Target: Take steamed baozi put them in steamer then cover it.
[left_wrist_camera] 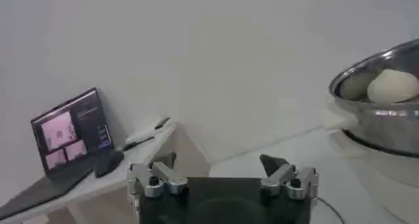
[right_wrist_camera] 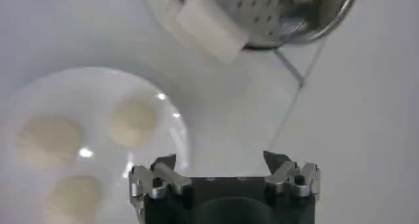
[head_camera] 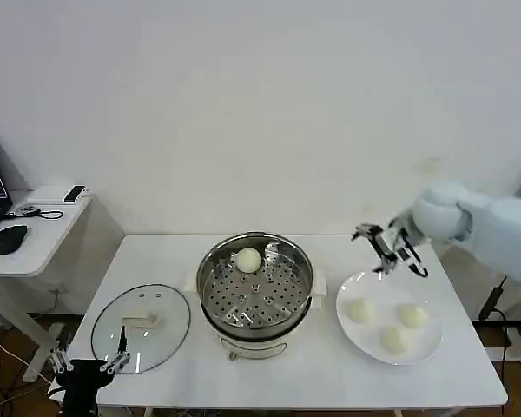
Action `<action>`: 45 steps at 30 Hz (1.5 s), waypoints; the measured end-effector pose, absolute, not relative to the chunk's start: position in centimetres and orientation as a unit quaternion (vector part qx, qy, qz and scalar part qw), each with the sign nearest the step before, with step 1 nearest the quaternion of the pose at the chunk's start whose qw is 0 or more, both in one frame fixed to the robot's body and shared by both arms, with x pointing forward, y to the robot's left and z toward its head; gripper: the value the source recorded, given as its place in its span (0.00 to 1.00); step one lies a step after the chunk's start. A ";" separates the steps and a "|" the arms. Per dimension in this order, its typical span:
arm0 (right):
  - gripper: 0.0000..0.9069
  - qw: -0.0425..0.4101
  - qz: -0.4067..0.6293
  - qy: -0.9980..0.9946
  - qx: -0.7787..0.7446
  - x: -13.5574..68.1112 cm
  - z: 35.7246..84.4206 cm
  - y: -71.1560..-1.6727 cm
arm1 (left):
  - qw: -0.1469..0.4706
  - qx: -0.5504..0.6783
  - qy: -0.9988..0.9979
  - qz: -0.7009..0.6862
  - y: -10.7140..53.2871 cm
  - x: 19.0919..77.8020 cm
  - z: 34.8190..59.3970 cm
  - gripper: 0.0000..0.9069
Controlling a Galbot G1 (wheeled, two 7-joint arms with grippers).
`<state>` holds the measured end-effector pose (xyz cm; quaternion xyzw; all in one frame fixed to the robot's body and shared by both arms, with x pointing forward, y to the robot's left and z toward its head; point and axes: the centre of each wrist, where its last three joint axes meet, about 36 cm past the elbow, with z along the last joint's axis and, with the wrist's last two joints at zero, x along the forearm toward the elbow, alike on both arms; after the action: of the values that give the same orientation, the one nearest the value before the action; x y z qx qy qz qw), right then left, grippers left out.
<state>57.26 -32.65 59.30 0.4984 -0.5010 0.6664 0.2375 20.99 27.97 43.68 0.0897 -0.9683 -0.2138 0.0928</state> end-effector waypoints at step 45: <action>0.63 0.369 0.559 -0.555 0.494 58.8 44.3 -31.2 | 0.110 0.101 -0.962 -0.230 28.9 20.7 42.7 1.00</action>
<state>58.79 -31.16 44.29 0.4936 -0.5550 0.5590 0.3686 20.72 28.89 42.67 0.1006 -0.9618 -0.2297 0.1102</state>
